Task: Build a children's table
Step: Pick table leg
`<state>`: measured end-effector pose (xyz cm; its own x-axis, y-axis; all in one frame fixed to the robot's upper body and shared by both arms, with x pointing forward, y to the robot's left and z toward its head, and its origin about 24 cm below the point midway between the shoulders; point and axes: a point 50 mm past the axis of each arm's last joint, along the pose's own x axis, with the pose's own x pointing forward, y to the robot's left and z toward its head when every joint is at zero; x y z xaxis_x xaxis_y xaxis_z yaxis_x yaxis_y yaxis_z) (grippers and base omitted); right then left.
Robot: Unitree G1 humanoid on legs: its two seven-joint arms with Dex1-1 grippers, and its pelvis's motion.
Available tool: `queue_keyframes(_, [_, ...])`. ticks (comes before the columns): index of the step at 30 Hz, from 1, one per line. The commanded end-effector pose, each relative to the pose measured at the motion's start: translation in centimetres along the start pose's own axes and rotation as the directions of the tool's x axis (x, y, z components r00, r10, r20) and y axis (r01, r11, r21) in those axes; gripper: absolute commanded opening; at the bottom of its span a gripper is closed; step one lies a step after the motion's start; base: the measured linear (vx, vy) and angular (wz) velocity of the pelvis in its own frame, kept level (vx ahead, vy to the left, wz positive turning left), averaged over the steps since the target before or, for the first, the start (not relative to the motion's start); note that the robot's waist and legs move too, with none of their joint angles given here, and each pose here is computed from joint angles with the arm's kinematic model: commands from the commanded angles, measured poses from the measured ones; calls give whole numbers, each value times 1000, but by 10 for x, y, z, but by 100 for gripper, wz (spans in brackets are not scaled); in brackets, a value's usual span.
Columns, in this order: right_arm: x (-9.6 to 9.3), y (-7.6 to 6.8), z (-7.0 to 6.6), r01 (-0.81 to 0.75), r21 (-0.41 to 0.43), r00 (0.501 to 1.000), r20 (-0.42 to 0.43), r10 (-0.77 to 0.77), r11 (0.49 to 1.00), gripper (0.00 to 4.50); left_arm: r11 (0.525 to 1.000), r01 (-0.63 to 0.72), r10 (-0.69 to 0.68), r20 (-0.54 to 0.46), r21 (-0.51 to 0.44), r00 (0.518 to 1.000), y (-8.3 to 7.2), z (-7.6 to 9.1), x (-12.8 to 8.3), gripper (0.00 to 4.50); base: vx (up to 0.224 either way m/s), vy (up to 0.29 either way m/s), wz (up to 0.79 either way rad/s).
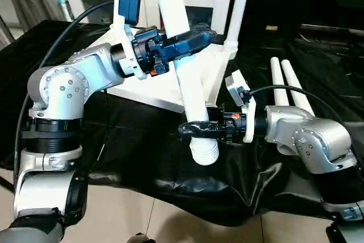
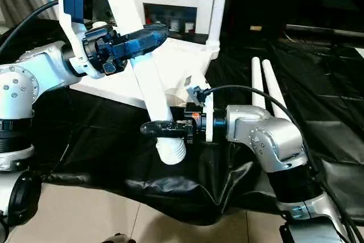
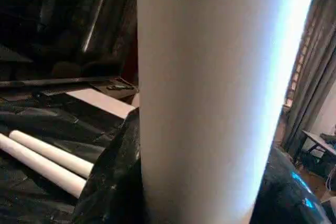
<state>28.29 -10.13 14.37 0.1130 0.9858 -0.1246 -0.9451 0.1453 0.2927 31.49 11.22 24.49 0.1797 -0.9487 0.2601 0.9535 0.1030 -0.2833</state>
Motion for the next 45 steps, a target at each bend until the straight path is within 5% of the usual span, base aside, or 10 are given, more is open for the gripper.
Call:
queue_keyframes(1, [-4,-5,0,56,15,998,8,-56,998,203,998,66,-67,15,18,998,-9,7,6,172,0,0,0])
queue_keyframes(9, [2,-16,5,212,-23,973,102,-209,977,188,986,-158,163,138,-45,977,14,11,6,278,0,0,0])
queue_keyframes(12, [11,-29,2,418,-87,904,135,-405,904,188,914,-405,402,108,0,909,32,-3,5,284,0,0,0])
queue_keyframes(16, [17,-37,2,551,-122,831,173,-529,826,187,850,-527,524,86,11,847,38,-14,8,315,0,0,0])
queue_keyframes(20, [22,-41,5,648,-184,761,207,-615,739,187,768,-640,635,93,36,767,42,-20,11,315,0,0,0])
queue_keyframes(27, [33,-44,0,694,-235,720,234,-653,681,186,723,-691,687,121,-10,716,44,-28,18,245,0,0,0])
queue_keyframes(33, [33,-45,1,712,-232,702,254,-665,663,186,706,-708,704,119,-20,700,44,-29,19,191,0,0,0])
queue_keyframes(40, [31,-47,5,736,-266,677,287,-678,623,186,727,-686,683,125,-24,720,41,-27,20,179,0,0,0])
queue_keyframes(45, [30,-37,13,581,-83,787,314,-532,810,256,811,-585,583,96,-7,807,31,-22,21,179,0,0,0])
